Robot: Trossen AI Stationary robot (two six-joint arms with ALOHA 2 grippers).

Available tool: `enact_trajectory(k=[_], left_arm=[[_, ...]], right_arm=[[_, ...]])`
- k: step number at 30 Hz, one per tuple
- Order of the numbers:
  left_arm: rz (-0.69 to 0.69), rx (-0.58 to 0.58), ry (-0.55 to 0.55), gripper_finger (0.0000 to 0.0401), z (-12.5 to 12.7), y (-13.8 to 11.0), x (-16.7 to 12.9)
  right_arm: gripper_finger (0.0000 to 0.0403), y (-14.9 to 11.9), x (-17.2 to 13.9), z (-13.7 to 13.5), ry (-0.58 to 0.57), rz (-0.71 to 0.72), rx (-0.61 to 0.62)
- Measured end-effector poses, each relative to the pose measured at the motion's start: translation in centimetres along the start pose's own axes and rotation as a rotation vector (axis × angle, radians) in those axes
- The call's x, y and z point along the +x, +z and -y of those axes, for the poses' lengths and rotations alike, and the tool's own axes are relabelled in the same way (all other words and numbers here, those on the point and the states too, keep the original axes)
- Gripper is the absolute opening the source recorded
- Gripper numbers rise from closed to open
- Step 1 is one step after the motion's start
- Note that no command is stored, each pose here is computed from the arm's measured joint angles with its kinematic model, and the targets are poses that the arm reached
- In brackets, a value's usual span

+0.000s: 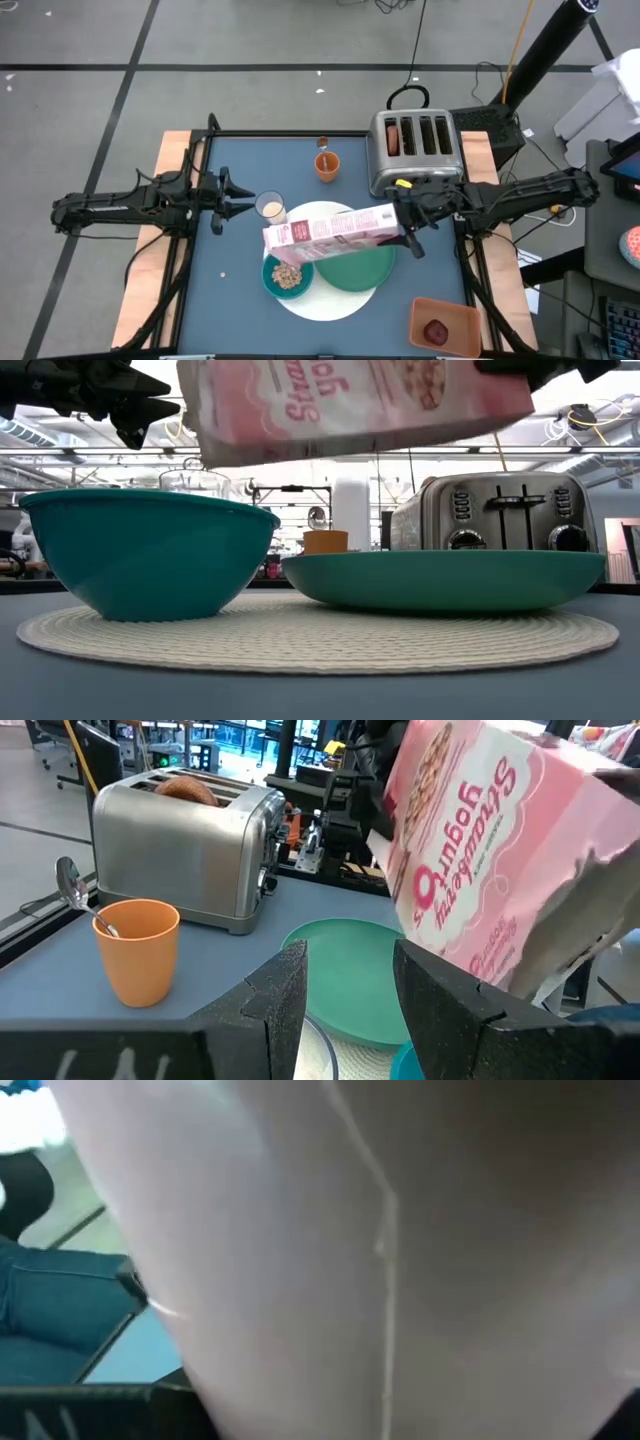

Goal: Arrange a breakfast setting
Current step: Pour the cereal from the cereal box into the blue bowl

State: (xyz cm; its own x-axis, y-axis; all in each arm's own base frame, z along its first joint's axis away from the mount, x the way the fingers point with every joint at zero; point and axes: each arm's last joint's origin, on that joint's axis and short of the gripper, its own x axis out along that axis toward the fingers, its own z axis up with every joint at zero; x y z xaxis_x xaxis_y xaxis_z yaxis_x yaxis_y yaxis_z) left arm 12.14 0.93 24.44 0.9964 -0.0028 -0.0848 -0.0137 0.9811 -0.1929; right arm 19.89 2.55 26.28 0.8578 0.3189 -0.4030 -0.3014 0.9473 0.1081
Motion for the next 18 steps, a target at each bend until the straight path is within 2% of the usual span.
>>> enact_trajectory(k=[4, 7, 18], left_arm=[[0.0, 0.0, 0.0, 0.0157, 0.0, 0.0, 0.0], [0.0, 0.0, 0.0, 0.0157, 0.0, 0.0, 0.0], [0.0, 0.0, 0.0, 0.0157, 0.0, 0.0, 0.0]], right_arm=[[0.0213, -0.58, 0.11, 0.04, -0.002, -0.05, 0.016], [0.0213, -0.18, 0.06, 0.02, -0.001, -0.013, 0.006], [0.0213, -0.3, 0.09, 0.0, 0.002, -0.024, 0.009]])
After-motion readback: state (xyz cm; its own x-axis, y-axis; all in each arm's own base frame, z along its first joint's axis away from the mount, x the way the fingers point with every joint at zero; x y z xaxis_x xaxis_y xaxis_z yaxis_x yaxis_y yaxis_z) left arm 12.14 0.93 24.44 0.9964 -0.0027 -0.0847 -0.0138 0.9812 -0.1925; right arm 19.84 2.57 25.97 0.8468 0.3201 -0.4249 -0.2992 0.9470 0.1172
